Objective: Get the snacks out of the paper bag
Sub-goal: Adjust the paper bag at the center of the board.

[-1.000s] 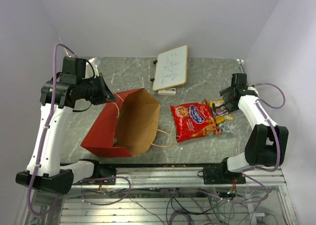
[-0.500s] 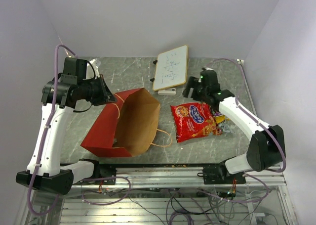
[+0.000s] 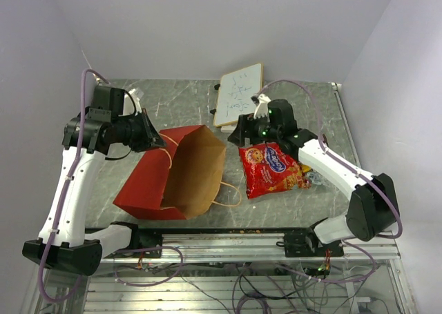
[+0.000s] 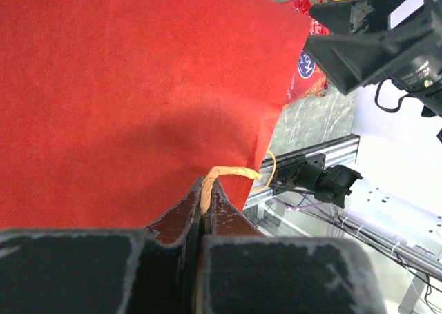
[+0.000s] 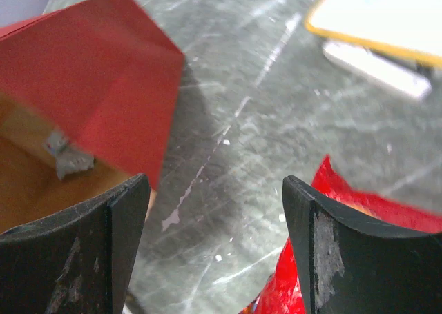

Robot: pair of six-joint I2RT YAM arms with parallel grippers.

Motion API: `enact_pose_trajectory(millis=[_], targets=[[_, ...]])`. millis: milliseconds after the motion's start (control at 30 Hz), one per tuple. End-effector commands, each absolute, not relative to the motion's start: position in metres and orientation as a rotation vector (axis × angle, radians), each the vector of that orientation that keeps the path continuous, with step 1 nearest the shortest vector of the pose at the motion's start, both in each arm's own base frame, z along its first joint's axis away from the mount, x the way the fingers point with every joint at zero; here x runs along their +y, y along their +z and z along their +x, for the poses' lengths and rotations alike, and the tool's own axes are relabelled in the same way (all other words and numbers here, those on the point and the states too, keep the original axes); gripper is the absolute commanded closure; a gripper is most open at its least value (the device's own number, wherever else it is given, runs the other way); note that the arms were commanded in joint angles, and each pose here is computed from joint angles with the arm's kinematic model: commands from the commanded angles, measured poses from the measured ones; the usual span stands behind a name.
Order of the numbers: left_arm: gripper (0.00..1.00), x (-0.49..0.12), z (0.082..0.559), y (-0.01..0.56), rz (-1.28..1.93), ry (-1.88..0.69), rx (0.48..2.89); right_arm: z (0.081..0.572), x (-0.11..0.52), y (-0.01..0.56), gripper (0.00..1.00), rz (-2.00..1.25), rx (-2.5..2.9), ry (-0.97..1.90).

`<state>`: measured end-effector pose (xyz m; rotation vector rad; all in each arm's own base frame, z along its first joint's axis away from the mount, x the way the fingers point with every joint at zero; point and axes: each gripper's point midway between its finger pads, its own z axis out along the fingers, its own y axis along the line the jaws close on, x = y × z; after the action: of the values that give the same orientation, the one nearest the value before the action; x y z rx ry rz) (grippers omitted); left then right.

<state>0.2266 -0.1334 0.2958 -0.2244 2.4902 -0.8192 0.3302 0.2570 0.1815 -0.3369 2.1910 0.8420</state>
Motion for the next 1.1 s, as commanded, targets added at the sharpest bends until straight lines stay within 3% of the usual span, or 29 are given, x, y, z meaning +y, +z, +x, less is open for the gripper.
enact_pose_trajectory(millis=[0, 133, 300, 400, 667, 767, 933, 1067], targets=[[0.93, -0.139, 0.227, 0.304, -0.211, -0.878, 2.445, 0.311, 0.293, 0.232, 0.22, -0.843, 1.766, 0.774], [0.93, -0.137, 0.226, 0.306, -0.205, -0.86, 2.447, 0.293, 0.318, 0.24, 0.21, -1.166, 1.483, 0.704], [0.93, -0.135, 0.223, 0.304, -0.209, -0.843, 2.452, 0.312, 0.339, 0.242, 0.23, -1.27, 1.429, 0.589], [0.93, -0.133, 0.223, 0.304, -0.212, -0.831, 2.454, 0.316, 0.356, 0.242, 0.29, -1.316, 1.399, 0.561], [0.93, -0.127, 0.23, 0.302, -0.216, -0.769, 2.457, 0.332, 0.373, 0.256, 0.62, -1.181, 1.385, 0.577], [0.93, -0.127, 0.235, 0.301, -0.22, -0.761, 2.46, 0.339, 0.371, 0.251, 0.79, -1.153, 1.409, 0.543], [0.93, -0.126, 0.241, 0.301, -0.231, -0.745, 2.46, 0.337, 0.363, 0.255, 0.83, -1.116, 1.413, 0.511], [0.93, -0.126, 0.246, 0.297, -0.238, -0.738, 2.466, 0.334, 0.353, 0.254, 0.97, -1.064, 1.421, 0.499]])
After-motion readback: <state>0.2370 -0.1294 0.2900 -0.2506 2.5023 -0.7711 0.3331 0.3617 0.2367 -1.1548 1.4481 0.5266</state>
